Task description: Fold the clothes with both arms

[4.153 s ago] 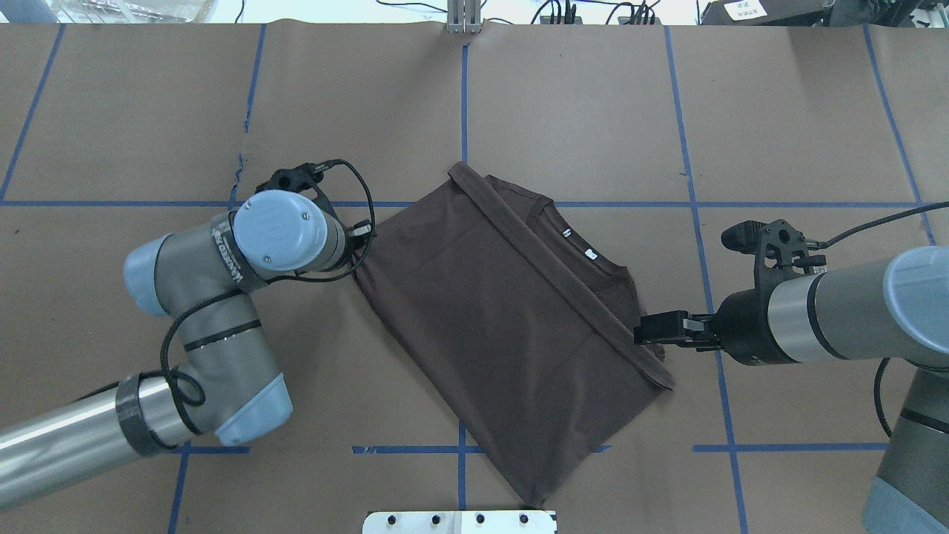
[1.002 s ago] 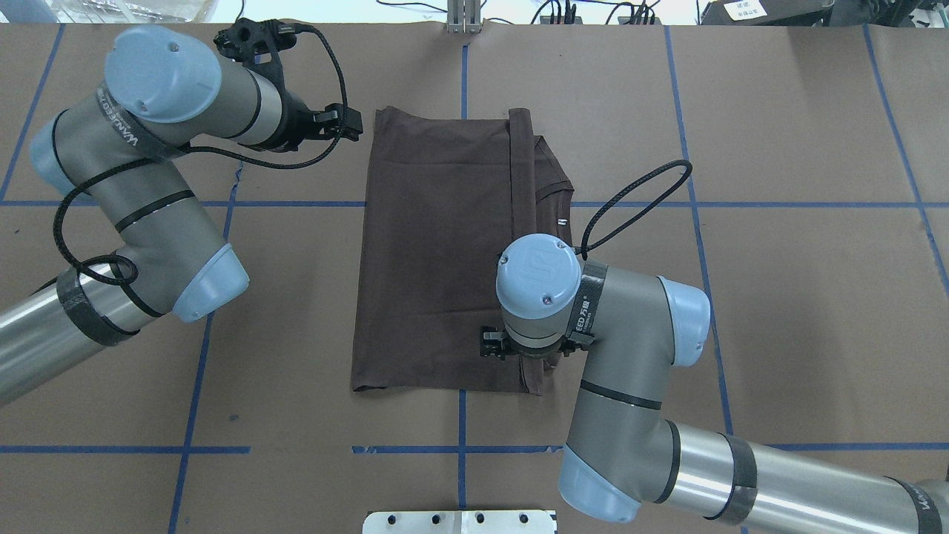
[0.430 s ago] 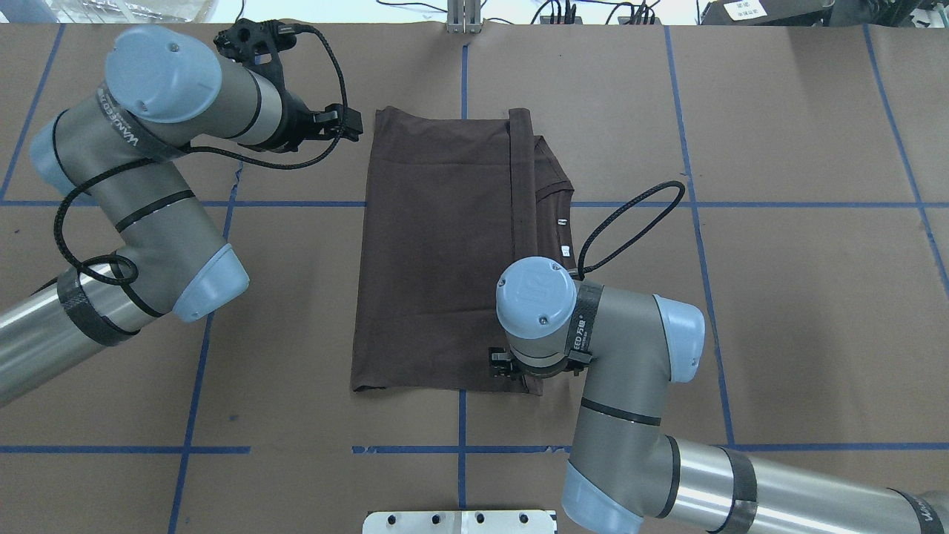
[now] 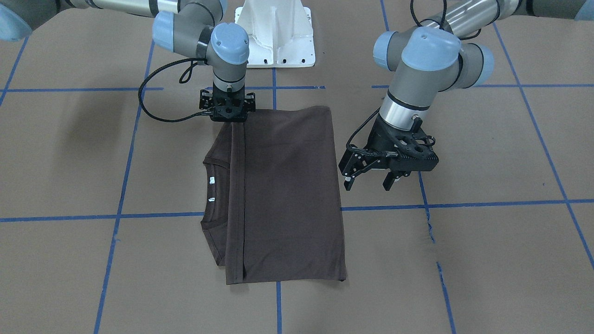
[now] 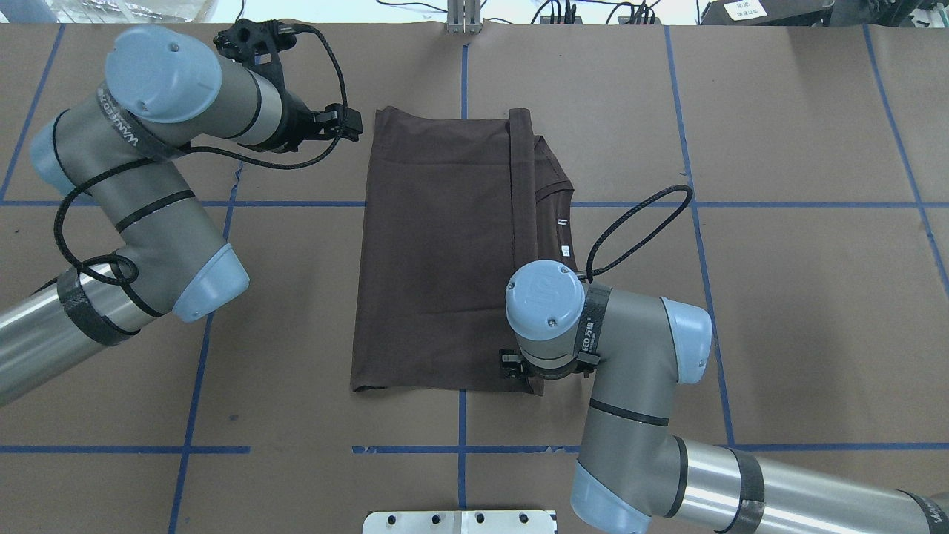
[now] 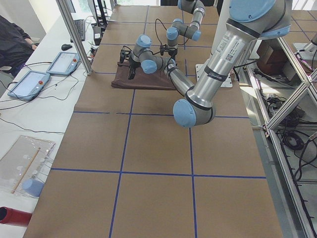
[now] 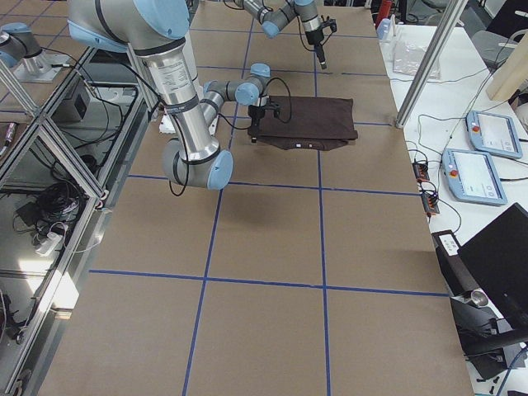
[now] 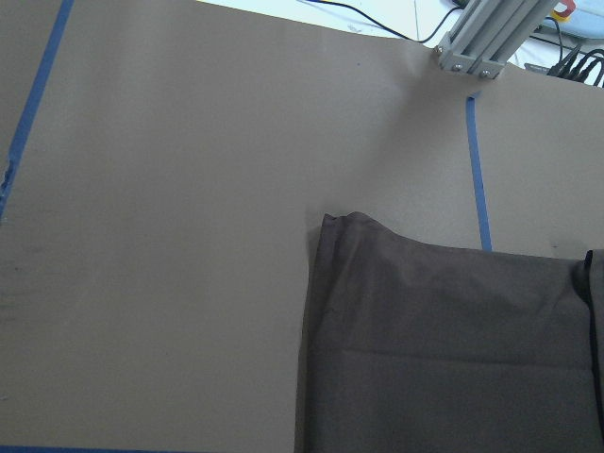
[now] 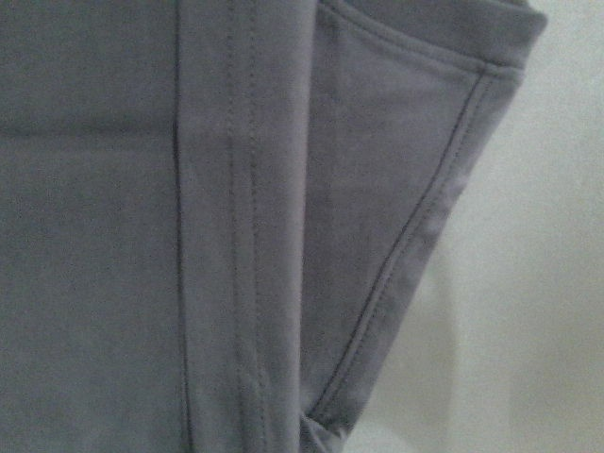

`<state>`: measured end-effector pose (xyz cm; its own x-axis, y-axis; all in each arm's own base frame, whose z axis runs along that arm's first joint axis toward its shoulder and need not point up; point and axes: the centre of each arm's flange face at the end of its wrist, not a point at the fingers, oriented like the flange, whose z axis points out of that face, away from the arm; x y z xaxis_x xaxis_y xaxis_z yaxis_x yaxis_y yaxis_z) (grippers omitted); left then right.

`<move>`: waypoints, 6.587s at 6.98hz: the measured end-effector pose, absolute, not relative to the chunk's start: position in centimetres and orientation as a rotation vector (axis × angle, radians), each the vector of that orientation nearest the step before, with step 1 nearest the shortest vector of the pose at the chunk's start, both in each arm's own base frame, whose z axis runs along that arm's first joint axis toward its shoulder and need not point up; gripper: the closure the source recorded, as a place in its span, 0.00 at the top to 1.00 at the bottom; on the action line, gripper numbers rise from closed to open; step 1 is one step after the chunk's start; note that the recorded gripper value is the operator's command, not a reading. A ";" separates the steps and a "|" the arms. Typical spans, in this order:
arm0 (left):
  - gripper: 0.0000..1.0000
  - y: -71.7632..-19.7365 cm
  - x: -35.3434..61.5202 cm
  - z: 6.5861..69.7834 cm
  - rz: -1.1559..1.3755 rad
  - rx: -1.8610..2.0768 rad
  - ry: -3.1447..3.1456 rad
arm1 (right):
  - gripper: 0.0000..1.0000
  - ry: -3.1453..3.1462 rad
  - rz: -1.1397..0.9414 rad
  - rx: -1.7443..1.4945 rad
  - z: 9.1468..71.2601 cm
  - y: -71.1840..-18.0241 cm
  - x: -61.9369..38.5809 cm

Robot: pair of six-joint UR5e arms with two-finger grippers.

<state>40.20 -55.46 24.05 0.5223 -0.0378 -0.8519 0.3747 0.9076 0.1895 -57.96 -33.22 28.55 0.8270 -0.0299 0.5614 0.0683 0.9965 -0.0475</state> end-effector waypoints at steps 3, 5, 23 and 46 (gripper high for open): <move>1.00 -55.4 40.4 24.1 -0.252 0.372 0.997 | 1.00 -0.593 -0.035 -0.064 29.1 -34.1 -56.8; 1.00 -55.2 40.6 24.0 -0.250 0.370 0.999 | 1.00 -0.587 -0.043 -0.056 30.3 -34.5 -55.3; 1.00 -54.9 40.8 23.7 -0.233 0.383 1.011 | 1.00 -0.606 -0.030 0.015 32.6 -55.5 -52.4; 0.26 -29.1 55.8 29.4 -0.567 -0.066 0.871 | 1.00 -0.913 0.043 0.002 22.0 -43.7 -46.4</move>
<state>55.84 -29.07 29.45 0.5069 -0.4964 -0.7047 0.4442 0.8511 -0.2800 -46.36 -43.71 22.03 0.6102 0.0368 0.7914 -0.0385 0.9991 -0.0167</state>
